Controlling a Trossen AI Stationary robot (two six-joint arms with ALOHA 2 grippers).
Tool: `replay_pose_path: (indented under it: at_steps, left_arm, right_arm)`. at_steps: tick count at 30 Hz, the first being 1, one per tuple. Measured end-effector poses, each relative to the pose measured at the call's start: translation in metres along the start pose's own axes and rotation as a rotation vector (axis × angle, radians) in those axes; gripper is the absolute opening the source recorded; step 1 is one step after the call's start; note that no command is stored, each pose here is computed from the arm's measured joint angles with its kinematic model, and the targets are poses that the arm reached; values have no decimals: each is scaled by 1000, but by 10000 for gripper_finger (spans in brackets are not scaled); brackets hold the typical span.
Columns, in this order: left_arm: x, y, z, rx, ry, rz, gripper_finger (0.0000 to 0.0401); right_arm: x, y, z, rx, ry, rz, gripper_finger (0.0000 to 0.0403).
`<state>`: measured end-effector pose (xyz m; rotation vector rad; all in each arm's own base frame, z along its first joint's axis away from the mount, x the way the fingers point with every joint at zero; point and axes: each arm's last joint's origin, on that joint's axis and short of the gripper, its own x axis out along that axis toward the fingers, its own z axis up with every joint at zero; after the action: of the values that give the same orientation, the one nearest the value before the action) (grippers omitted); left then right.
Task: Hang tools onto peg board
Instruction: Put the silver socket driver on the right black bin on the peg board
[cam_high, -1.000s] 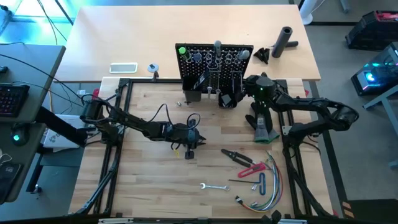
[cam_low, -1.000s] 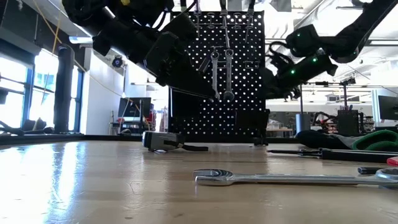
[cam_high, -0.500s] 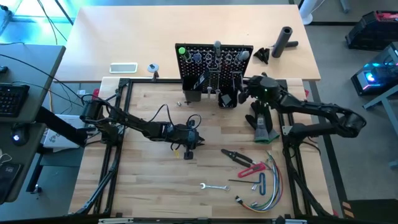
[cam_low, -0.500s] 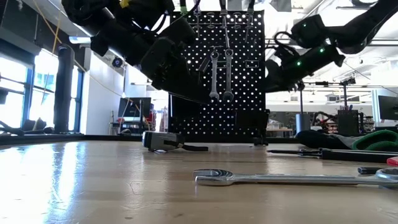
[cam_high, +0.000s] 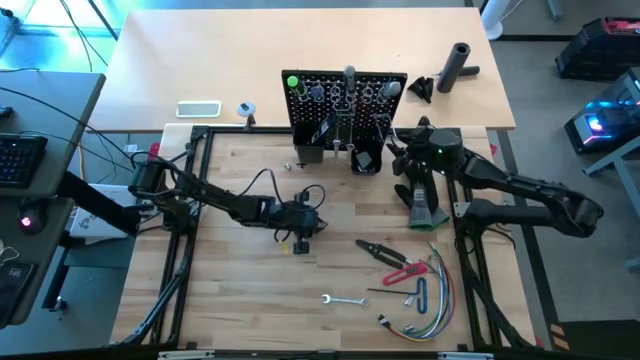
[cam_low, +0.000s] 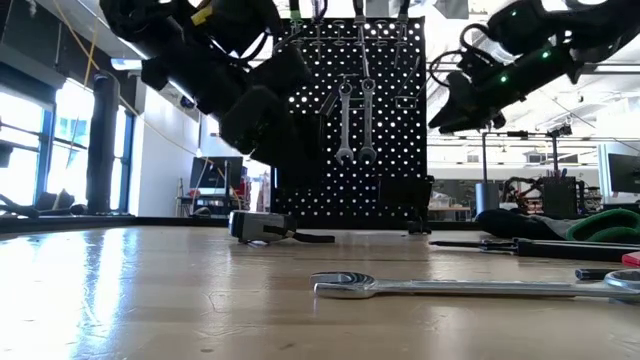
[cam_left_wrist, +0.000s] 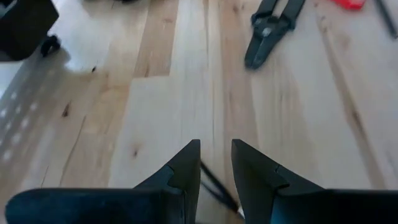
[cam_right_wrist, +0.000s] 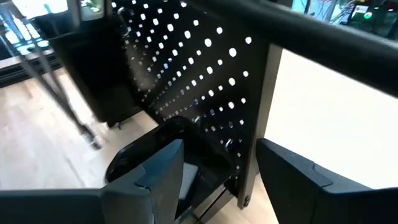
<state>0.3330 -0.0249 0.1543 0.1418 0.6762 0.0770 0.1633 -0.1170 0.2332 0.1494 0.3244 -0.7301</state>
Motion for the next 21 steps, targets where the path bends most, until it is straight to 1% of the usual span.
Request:
replay_pose_path:
  at_steps: [5, 11, 18, 21]
  left_arm:
    - [-2, 2, -5, 14, 65, 51, 85]
    - [-15, 8, -5, 27, 117, 166, 85]
    - [-40, 30, -7, -1, 230, 307, 85]
    - [-51, 39, -13, -37, 233, 345, 85]
  right_arm:
    - [-12, 4, -2, -11, 30, 27, 196]
    - [-22, 10, -7, -31, 87, 64, 189]
    - [-31, 18, -14, -43, 150, 115, 187]
    - [-35, 21, -16, -56, 169, 136, 187]
